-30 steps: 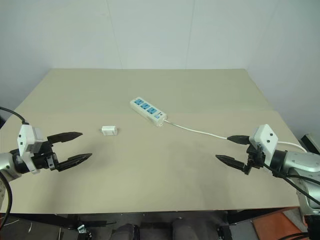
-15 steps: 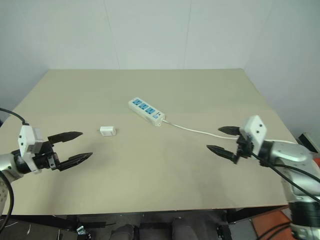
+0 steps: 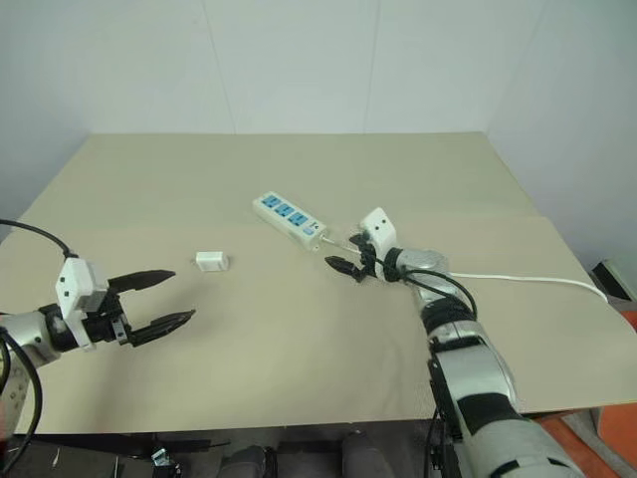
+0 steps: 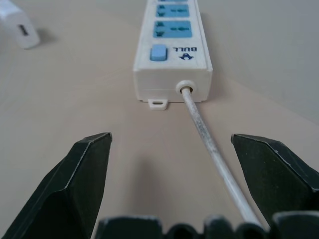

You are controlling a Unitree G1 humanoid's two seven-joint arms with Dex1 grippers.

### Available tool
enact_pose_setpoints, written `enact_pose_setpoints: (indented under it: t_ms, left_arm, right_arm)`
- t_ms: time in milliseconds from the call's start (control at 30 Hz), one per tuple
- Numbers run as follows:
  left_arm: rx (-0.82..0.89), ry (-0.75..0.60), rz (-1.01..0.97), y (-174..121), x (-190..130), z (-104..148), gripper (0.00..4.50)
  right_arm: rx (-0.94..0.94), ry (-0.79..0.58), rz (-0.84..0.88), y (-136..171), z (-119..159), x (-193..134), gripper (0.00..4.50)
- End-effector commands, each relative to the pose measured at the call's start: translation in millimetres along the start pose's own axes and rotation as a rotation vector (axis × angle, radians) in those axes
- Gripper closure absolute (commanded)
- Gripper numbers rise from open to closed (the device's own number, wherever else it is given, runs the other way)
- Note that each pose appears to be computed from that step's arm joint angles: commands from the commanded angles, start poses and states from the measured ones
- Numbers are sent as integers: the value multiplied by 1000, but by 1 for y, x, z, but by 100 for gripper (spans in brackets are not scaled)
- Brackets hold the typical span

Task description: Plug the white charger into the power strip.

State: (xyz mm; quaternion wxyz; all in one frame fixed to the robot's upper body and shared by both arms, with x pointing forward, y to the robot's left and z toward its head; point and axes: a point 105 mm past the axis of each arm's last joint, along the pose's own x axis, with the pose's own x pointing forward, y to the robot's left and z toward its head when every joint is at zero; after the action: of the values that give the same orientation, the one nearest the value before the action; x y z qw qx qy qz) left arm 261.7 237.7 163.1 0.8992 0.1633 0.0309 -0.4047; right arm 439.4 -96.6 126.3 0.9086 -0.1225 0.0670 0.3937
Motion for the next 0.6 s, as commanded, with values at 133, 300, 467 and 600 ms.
enact_pose_setpoints:
  t_ms: [133, 300, 467, 600]
  left_arm:
    - [19, 24, 63, -12, -20, 3, 0]
    - [17, 22, 78, -11, -20, 3, 0]
    - [27, 27, 69, -10, -17, 2, 0]
    - [29, 32, 69, -6, -15, 1, 0]
  right_arm:
    - [-37, 84, -60, -8, -1, 6, 39]
    - [-73, 112, -29, -2, -3, 10, 204]
    - [-93, 129, -5, 4, -5, 13, 376]
    - [-145, 131, 7, 6, -4, 14, 446]
